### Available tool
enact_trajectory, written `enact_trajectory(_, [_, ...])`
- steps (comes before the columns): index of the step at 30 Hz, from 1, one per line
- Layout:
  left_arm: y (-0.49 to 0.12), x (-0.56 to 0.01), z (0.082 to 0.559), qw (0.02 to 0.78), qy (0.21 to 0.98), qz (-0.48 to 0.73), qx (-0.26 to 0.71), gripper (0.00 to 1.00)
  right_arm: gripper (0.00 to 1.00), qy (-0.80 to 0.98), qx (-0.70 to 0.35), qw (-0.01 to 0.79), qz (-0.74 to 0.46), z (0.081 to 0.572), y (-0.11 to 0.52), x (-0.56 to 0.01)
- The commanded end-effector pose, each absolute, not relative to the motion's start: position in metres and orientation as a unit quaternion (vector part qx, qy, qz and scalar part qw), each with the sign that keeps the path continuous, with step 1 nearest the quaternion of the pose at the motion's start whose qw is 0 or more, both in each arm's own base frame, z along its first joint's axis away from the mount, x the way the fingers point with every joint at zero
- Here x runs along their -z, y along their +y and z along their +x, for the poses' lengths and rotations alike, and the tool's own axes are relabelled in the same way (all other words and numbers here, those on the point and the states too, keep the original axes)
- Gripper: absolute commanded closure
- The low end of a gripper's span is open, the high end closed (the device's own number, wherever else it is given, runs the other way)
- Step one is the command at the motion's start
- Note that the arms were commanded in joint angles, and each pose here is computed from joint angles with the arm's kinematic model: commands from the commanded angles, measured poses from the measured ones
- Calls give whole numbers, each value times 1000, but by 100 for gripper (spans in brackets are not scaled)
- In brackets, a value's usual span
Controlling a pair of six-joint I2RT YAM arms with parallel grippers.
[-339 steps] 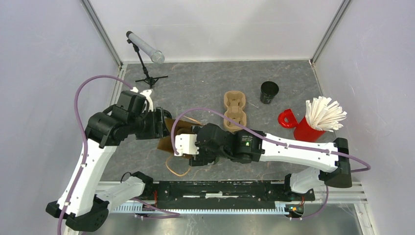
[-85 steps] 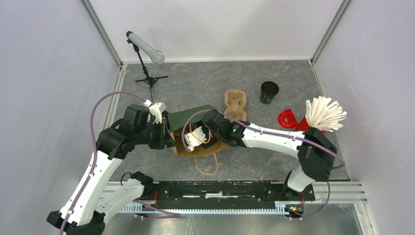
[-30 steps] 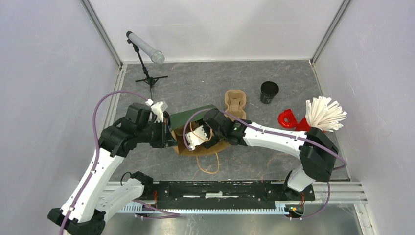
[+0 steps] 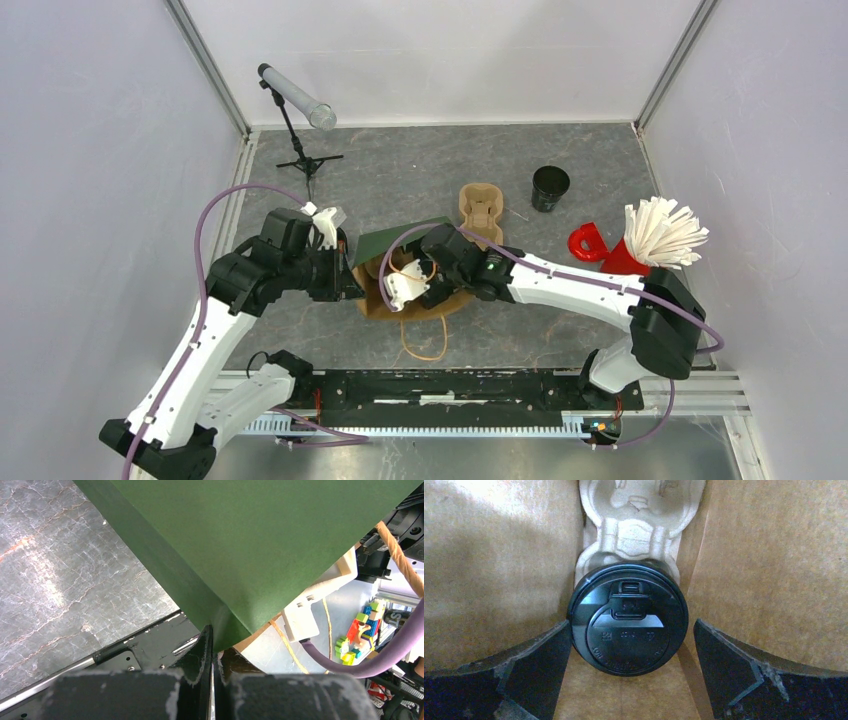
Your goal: Pack the takeout coffee
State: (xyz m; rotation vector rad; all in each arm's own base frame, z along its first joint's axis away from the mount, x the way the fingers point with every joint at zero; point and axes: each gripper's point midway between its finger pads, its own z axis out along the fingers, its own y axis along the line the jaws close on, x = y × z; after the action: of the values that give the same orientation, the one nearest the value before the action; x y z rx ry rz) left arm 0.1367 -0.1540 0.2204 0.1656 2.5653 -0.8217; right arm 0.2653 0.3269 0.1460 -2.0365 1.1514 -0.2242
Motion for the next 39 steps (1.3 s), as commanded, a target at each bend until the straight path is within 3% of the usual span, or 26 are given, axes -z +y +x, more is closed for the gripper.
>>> enact_trajectory(1, [-159,-231,138,225,921,64,311,98,2,438,76,395,-804,256,328,-157])
enact_trajectory(18, [-159,-233,139,226,921,65,312,98,2,418,56,393,-817,243,337,-164])
enact_trajectory(27, [-160,-234,138,223,921,56,314,98,8,419,41,405,-812,234,340,-178])
enact_trajectory(34, [-160,-234,139,223,921,55,314,98,16,428,45,421,-798,236,336,-185])
enact_trajectory(39, [-160,-234,138,222,921,56,315,98,33,432,54,420,-796,239,332,-179])
